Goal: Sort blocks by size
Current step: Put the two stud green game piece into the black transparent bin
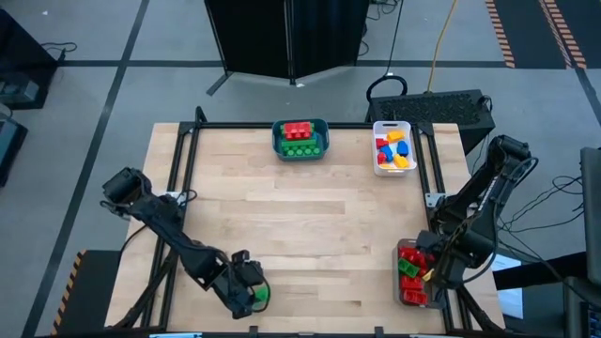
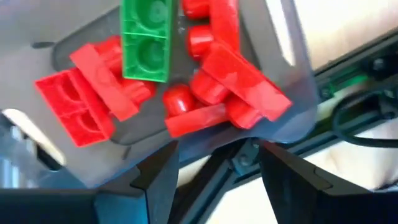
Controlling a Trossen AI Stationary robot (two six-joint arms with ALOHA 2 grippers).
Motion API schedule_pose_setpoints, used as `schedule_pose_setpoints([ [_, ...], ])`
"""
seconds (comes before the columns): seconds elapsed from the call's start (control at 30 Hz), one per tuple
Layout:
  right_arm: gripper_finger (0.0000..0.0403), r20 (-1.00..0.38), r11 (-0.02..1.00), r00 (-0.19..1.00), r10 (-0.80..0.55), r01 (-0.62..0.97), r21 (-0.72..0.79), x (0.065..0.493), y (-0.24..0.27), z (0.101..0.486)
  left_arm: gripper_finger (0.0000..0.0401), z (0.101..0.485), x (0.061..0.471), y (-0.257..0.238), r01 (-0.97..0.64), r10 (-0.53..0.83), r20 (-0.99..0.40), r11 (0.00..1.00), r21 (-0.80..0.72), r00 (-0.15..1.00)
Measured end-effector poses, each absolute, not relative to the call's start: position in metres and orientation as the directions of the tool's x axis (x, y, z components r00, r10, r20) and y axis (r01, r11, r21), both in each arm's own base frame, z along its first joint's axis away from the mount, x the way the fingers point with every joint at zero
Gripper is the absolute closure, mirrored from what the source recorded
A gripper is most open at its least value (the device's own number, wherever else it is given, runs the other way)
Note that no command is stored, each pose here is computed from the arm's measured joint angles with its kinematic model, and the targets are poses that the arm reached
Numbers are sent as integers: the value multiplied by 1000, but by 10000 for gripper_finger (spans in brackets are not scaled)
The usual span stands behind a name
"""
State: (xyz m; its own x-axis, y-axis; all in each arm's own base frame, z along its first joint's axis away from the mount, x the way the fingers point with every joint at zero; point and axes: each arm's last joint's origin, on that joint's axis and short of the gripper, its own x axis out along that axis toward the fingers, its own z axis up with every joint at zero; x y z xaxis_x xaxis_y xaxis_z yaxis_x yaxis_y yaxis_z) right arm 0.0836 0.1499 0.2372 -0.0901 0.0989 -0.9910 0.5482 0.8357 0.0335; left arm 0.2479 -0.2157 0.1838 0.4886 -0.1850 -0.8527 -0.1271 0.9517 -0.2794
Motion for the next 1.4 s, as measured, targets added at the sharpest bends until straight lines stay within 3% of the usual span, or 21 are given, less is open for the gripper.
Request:
schedule_pose_setpoints([
  [0.37, 200, -988, 846, -15, 156, 519, 125, 89, 157, 238, 123, 174, 234, -237, -163, -137, -836, 952, -260, 530],
  [0.67, 200, -945, 852, 322, -49, 508, 129, 95, 154, 238, 123, 146, 237, -256, -190, -127, -819, 942, -276, 559],
  [1.1, 200, -802, 908, 559, -211, 415, 50, 102, 153, 239, 123, 119, 231, -264, -395, -1, -809, 872, -289, 588],
  [1.4, 200, -641, 917, 709, -294, 399, 21, 108, 152, 244, 124, 117, 232, -262, -430, 37, -796, 857, -286, 604],
])
